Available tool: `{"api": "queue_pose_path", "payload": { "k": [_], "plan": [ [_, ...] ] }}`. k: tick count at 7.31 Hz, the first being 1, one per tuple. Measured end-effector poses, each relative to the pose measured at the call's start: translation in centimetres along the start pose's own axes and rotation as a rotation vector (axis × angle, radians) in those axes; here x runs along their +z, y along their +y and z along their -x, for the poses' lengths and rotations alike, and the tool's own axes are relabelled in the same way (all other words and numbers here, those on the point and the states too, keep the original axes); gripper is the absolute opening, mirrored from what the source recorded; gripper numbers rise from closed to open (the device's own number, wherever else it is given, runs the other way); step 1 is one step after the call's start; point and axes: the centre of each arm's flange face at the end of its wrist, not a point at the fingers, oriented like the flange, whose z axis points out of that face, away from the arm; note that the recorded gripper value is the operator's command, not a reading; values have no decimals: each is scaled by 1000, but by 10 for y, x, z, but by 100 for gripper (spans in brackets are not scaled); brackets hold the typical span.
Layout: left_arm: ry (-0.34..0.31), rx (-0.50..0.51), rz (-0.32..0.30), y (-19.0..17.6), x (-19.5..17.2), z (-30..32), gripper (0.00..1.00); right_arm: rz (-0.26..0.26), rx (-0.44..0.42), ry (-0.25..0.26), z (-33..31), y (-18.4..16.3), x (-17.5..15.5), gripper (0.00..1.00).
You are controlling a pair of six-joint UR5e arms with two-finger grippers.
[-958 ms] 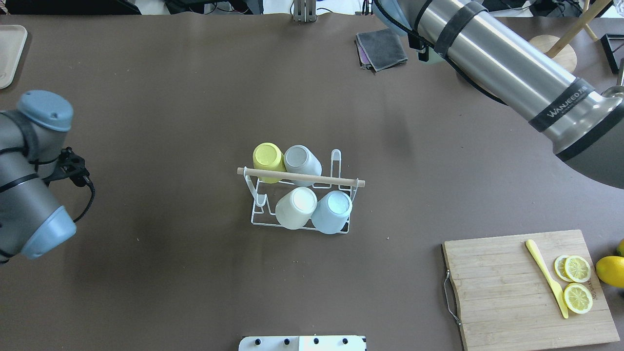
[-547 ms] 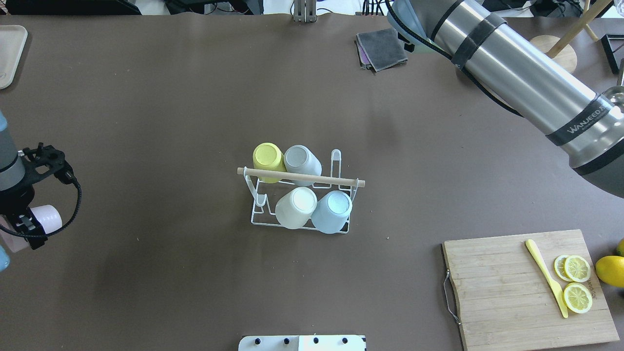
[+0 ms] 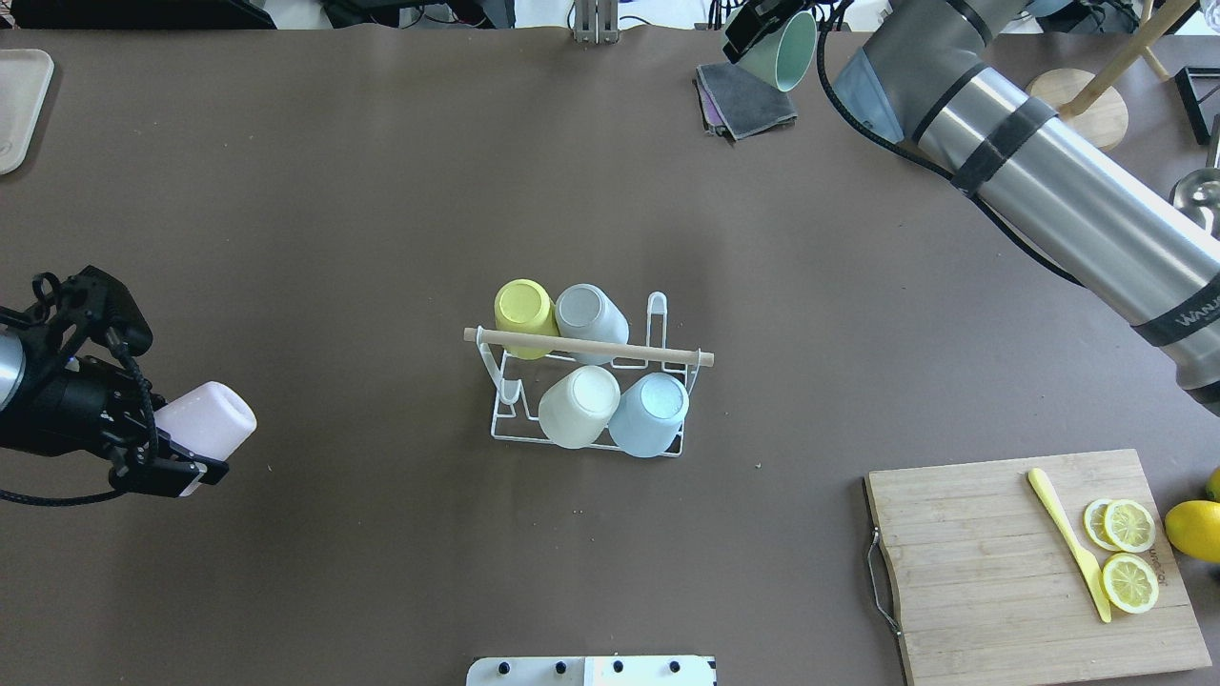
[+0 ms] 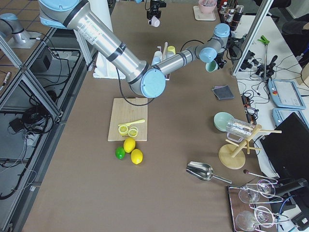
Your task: Place cup on cup holder
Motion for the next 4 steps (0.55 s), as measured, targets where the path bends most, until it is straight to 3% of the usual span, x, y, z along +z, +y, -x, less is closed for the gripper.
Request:
{"api": "queue_pose_path", "payload": {
  "k": [2, 4],
  "plan": [
    [-24, 120, -234, -13, -3, -7, 0, -148, 52, -84, 5, 36, 2, 0],
    [-56, 196, -508, -32, 15, -26, 0, -248, 88, -149, 33, 73, 24, 0]
  ]
}}
